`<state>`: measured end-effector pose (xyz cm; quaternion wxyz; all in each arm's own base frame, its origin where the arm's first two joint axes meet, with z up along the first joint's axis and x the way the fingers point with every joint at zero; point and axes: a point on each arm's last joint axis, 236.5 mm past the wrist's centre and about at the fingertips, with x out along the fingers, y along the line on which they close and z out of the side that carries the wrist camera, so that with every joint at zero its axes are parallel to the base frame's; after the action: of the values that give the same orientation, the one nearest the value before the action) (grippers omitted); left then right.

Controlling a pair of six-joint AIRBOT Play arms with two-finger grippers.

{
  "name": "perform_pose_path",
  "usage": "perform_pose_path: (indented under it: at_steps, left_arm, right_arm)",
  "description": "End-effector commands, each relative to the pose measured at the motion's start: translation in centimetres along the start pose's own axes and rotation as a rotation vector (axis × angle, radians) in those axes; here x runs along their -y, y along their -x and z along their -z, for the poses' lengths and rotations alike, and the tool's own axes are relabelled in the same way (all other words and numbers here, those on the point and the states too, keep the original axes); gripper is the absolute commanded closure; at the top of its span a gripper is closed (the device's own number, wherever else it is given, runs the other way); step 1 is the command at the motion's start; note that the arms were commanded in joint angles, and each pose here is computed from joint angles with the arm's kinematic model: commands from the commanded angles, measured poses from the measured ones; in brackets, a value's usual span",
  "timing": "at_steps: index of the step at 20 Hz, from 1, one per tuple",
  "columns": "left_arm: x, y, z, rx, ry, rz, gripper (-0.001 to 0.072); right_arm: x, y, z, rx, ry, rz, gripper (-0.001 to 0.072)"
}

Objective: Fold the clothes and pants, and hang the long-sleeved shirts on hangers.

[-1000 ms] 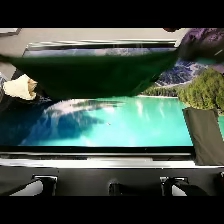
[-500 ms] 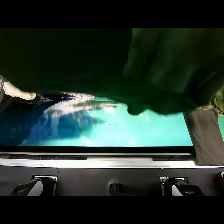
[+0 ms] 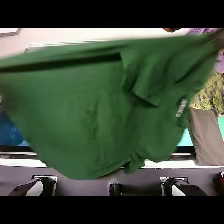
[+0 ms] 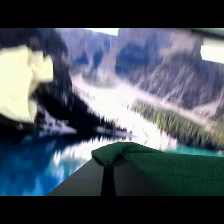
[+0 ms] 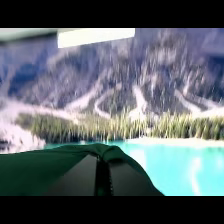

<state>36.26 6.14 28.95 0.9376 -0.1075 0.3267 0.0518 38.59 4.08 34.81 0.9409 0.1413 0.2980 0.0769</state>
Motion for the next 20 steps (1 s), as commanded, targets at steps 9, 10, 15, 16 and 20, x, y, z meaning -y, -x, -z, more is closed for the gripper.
perform_pose_path:
  at_steps: [9,10,15,16,20]
  left_arm:
    - [-5.2,-32.3,9.4,-0.262,0.053,-0.020,0.0695]
    - [-5.2,-32.7,9.1,-0.258,0.052,-0.019,0.0694]
    - [-4.9,-31.9,12.3,-0.396,0.056,-0.007,0.0694]
    - [-4.7,-31.6,13.6,-0.444,0.062,0.000,0.0693]
    - [-4.2,-30.8,19.1,-0.610,0.100,0.021,0.0693]
  right_arm:
    - [9.8,-31.3,11.5,-0.323,-0.260,0.007,0.0686]
    - [10.2,-32.0,12.1,-0.332,-0.259,0.015,0.0686]
    - [11.0,-31.7,14.7,-0.432,-0.232,0.046,0.0686]
    - [11.2,-31.4,15.3,-0.457,-0.226,0.054,0.0686]
    - [11.5,-30.8,17.2,-0.543,-0.219,0.069,0.0686]
